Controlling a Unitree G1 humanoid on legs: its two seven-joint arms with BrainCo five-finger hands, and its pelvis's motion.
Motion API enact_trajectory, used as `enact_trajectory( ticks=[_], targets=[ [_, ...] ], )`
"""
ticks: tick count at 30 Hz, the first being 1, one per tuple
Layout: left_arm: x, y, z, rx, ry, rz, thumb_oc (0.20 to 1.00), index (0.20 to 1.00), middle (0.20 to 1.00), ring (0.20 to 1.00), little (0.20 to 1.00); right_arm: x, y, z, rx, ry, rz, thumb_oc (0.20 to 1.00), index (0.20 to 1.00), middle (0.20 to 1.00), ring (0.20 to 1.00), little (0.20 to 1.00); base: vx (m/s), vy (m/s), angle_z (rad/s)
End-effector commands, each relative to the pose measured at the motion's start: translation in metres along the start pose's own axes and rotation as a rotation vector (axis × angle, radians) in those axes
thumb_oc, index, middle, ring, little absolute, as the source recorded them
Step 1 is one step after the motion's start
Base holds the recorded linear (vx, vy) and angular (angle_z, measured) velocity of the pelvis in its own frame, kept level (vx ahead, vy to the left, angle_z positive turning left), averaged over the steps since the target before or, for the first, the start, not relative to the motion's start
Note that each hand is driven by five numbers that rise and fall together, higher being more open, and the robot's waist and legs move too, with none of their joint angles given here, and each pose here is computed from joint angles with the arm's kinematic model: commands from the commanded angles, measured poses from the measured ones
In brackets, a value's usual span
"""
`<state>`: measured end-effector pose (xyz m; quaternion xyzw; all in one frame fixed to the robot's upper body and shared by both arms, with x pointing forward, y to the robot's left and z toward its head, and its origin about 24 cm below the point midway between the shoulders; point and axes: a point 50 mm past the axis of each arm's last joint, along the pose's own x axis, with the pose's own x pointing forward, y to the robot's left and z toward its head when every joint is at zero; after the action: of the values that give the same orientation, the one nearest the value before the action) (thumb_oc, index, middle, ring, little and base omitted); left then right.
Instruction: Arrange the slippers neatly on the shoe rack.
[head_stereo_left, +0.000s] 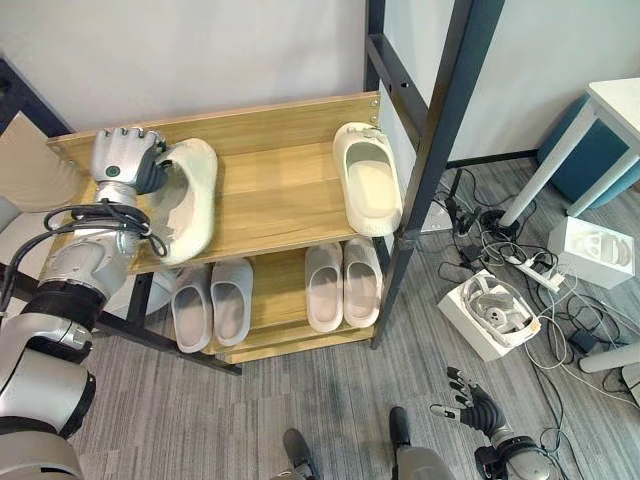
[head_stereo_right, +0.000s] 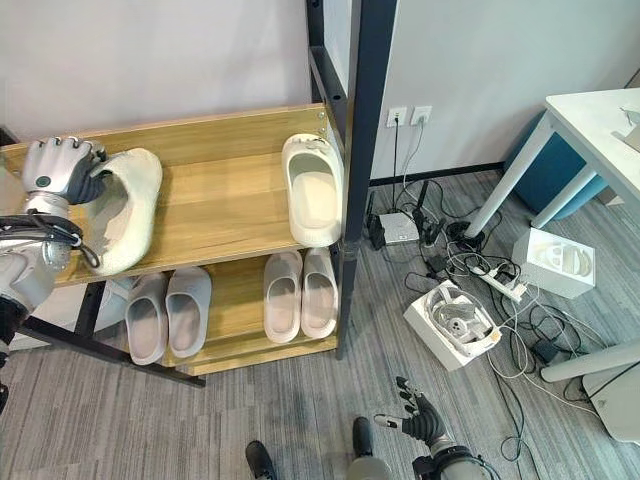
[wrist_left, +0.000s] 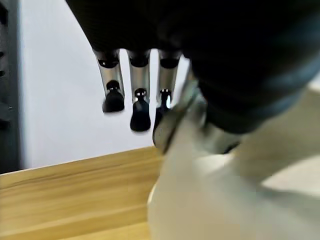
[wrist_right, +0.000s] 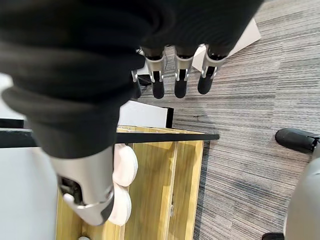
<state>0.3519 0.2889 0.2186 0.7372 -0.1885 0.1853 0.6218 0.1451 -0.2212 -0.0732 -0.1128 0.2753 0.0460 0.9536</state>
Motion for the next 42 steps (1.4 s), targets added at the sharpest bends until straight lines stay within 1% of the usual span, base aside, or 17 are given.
enact_trajectory(
  ticks=[1, 2, 4, 6, 11, 18, 25, 26, 27, 32, 35, 41, 42],
  targets=[
    [0.034, 0.045, 0.009, -0.012, -0.017, 0.179, 0.2, 0.2, 0.2, 0.2, 0.2, 0.004, 0.007, 0.027, 0.021, -0.145, 0.03, 1.0, 1.0, 1.0, 1.0, 1.0, -0.02, -0.04, -0.01],
    [0.034, 0.045, 0.009, -0.012, -0.017, 0.179, 0.2, 0.2, 0.2, 0.2, 0.2, 0.004, 0.007, 0.027, 0.021, -0.145, 0.03, 1.0, 1.0, 1.0, 1.0, 1.0, -0.03, -0.057, -0.02],
    [0.044, 0.046, 0.038, -0.006, -0.108, 0.17, 0.2, 0.2, 0.2, 0.2, 0.2, 0.006, 0.007, 0.03, 0.012, -0.15, 0.035, 1.0, 1.0, 1.0, 1.0, 1.0, -0.02, -0.07, -0.02],
    [0.049, 0.042, 0.05, -0.001, -0.133, 0.151, 0.2, 0.2, 0.2, 0.2, 0.2, 0.007, 0.006, 0.032, 0.009, -0.157, 0.034, 1.0, 1.0, 1.0, 1.0, 1.0, 0.0, -0.059, -0.05],
    [0.06, 0.033, 0.067, 0.033, -0.148, 0.094, 0.2, 0.2, 0.2, 0.2, 0.2, 0.007, 0.001, 0.036, 0.01, -0.173, 0.02, 1.0, 1.0, 1.0, 1.0, 1.0, -0.01, -0.036, -0.09],
    [0.065, 0.021, 0.063, 0.068, -0.096, 0.025, 0.2, 0.2, 0.2, 0.2, 0.2, 0.001, -0.006, 0.03, 0.019, -0.155, -0.01, 1.0, 1.0, 1.0, 1.0, 1.0, 0.0, -0.032, -0.13],
    [0.071, 0.021, 0.062, 0.076, -0.048, 0.018, 0.2, 0.2, 0.2, 0.2, 0.2, -0.001, -0.006, 0.027, 0.017, -0.144, -0.012, 1.0, 1.0, 1.0, 1.0, 1.0, 0.0, -0.006, -0.02],
    [0.073, 0.022, 0.064, 0.078, -0.051, 0.022, 0.843, 0.843, 0.843, 0.843, 0.843, -0.001, -0.006, 0.027, 0.017, -0.144, -0.01, 1.0, 1.0, 1.0, 1.0, 1.0, 0.0, 0.0, 0.0],
    [0.074, 0.023, 0.066, 0.078, -0.058, 0.023, 1.0, 1.0, 1.0, 1.0, 1.0, 0.0, -0.006, 0.027, 0.015, -0.145, -0.008, 1.0, 1.0, 1.0, 1.0, 1.0, 0.0, 0.0, 0.0],
    [0.074, 0.024, 0.074, 0.074, -0.096, 0.025, 1.0, 1.0, 1.0, 1.0, 1.0, 0.001, -0.003, 0.025, 0.018, -0.136, 0.0, 1.0, 1.0, 1.0, 1.0, 1.0, 0.0, -0.002, 0.02],
    [0.075, 0.037, 0.078, 0.049, -0.119, 0.084, 1.0, 1.0, 1.0, 1.0, 1.0, 0.002, 0.001, 0.023, 0.026, -0.125, 0.001, 1.0, 1.0, 1.0, 1.0, 1.0, 0.0, -0.002, 0.15],
    [0.069, 0.046, 0.08, -0.001, -0.141, 0.129, 1.0, 1.0, 1.0, 1.0, 1.0, 0.004, 0.003, 0.022, 0.033, -0.115, -0.001, 1.0, 1.0, 1.0, 1.0, 1.0, -0.01, 0.002, 0.11],
    [0.066, 0.049, 0.082, -0.046, -0.147, 0.15, 1.0, 1.0, 1.0, 1.0, 1.0, 0.005, 0.003, 0.021, 0.034, -0.11, -0.007, 1.0, 1.0, 1.0, 1.0, 1.0, -0.01, 0.01, 0.16]
  ],
)
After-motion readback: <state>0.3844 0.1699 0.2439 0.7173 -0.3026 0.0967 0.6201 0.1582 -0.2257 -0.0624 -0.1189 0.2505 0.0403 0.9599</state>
